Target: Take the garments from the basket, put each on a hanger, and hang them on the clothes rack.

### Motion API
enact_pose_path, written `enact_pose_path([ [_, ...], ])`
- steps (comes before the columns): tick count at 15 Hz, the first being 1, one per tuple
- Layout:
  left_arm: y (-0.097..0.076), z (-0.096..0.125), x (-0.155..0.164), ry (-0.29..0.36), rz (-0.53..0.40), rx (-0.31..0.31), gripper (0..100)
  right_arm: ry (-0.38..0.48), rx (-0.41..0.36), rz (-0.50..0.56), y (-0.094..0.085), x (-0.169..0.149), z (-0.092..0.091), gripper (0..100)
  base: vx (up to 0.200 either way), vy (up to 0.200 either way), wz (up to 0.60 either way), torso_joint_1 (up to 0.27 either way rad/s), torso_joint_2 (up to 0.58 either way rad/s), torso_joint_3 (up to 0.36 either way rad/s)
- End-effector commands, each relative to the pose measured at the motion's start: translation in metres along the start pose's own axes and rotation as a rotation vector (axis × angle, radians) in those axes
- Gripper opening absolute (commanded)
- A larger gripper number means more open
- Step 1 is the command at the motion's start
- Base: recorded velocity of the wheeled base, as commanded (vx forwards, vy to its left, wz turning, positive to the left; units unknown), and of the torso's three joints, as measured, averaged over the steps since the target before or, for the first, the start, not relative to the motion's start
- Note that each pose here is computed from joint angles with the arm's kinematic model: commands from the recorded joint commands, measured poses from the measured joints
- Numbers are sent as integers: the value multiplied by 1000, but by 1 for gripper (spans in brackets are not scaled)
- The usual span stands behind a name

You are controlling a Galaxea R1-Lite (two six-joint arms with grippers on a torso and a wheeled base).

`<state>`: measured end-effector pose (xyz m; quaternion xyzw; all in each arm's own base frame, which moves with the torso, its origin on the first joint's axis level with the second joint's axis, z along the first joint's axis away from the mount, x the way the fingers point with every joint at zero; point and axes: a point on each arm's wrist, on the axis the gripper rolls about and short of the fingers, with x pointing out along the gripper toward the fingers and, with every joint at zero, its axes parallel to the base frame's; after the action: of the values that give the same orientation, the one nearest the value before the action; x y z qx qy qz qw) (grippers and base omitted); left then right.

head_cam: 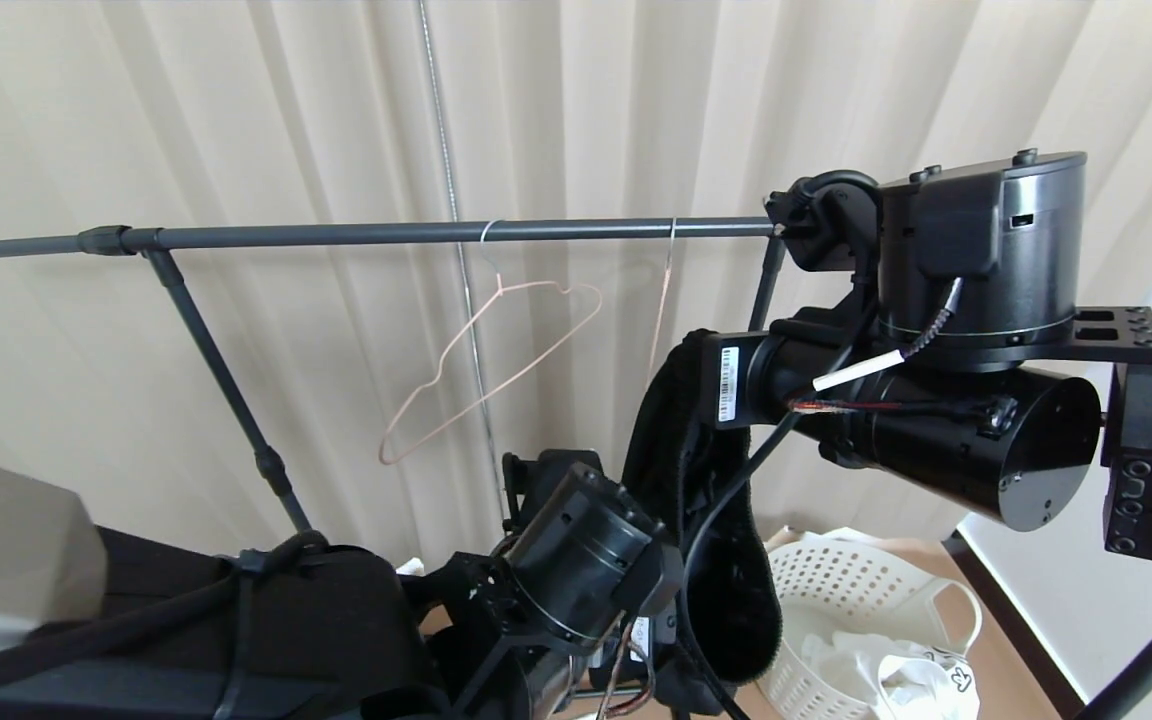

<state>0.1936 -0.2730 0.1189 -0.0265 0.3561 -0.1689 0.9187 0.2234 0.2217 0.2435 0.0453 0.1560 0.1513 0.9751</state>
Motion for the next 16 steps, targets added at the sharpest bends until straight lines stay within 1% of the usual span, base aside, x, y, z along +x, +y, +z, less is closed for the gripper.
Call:
enact_pose_path([
  [1,4,-8,23,36,56,7,100,-11,5,3,-2,-5,3,0,0,0,0,0,0,0],
  [4,4,-10,24,39,61,5,100,-19,8,6,-3,-8,5,0,0,0,0,0,0,0],
  [5,5,-8,18,30,56,3,100,-18,8,1,-4,-7,5,0,0,0,0,0,0,0],
  [7,5,-7,18,26,58,-1,100,-22,11,0,-4,-8,7,0,0,0,0,0,0,0],
  [10,4,-15,32,54,77,12,100,-28,12,2,-5,-11,8,0,0,0,0,0,0,0],
  [13,6,-14,39,58,90,7,100,-34,15,-13,-11,-12,11,0,0,0,0,0,0,0],
  [14,6,-14,38,58,91,7,0,-38,12,-22,-15,-12,12,0,0,0,0,0,0,0],
  [16,8,-14,34,42,114,1,0,-51,3,-36,-20,-14,16,0,0,0,0,0,0,0],
])
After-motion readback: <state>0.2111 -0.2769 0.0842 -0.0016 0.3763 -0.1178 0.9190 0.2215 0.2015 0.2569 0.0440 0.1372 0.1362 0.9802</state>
